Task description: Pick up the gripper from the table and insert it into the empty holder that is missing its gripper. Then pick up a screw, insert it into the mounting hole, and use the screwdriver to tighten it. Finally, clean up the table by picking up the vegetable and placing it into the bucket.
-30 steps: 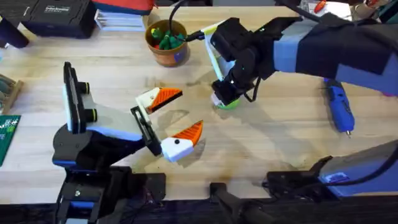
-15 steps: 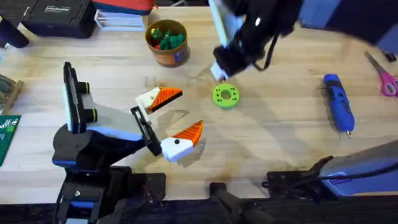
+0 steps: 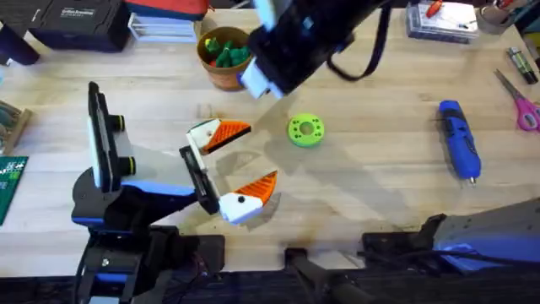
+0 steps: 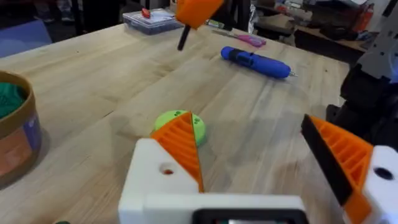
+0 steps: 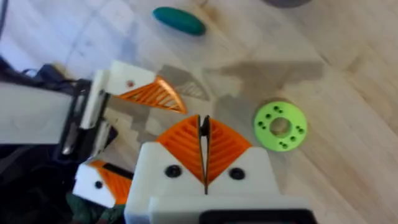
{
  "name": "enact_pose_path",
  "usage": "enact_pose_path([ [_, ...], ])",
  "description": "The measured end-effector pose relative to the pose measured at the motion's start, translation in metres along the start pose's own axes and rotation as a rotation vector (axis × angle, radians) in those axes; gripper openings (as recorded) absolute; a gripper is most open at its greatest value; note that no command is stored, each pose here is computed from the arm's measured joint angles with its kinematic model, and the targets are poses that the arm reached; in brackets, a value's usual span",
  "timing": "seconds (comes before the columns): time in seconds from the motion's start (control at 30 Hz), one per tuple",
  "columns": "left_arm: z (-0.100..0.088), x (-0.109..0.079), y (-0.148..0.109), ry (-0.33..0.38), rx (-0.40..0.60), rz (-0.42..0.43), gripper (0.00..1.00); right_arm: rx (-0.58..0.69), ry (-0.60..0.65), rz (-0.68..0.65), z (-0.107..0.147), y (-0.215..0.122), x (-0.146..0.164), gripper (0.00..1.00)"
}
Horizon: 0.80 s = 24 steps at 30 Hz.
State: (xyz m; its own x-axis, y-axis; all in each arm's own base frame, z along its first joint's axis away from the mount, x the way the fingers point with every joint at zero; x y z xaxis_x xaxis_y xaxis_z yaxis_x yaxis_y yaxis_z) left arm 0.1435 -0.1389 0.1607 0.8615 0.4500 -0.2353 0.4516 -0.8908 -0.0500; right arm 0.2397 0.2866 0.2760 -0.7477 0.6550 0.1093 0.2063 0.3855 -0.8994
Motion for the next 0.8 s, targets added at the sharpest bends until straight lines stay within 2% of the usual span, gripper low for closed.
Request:
enact_pose_path([
  [0.13, 0.001, -0.001, 0.0, 0.016, 0.002, 0.01, 0.985, -0.005, -0.049, -0.031, 0.0, 0.002, 0.026, 0.007],
  [0.4, 0.001, -0.003, 0.0, 0.022, 0.004, 0.018, 0.985, -0.034, -0.091, -0.071, -0.01, 0.014, 0.059, 0.007],
  [0.8, 0.001, -0.003, 0.0, 0.022, 0.005, 0.022, 0.985, -0.04, -0.092, -0.098, -0.016, 0.025, 0.069, 0.007],
])
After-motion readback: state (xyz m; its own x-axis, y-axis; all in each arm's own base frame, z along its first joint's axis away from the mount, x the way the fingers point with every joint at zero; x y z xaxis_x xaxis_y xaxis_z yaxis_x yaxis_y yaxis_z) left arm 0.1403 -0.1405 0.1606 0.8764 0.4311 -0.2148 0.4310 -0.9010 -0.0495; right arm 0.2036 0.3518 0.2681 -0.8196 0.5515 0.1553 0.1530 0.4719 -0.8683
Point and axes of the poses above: each hand's point on the last joint's axis, 136 mm out from that joint toward the fingers, its own y axis out along the fingers, its own x axis along the line the jaws close on, z = x × y, the point moved 2 cm from there along -y, back along the fingers, and after that the axes turned 4 degrees about -y, right-handed, at the moved point
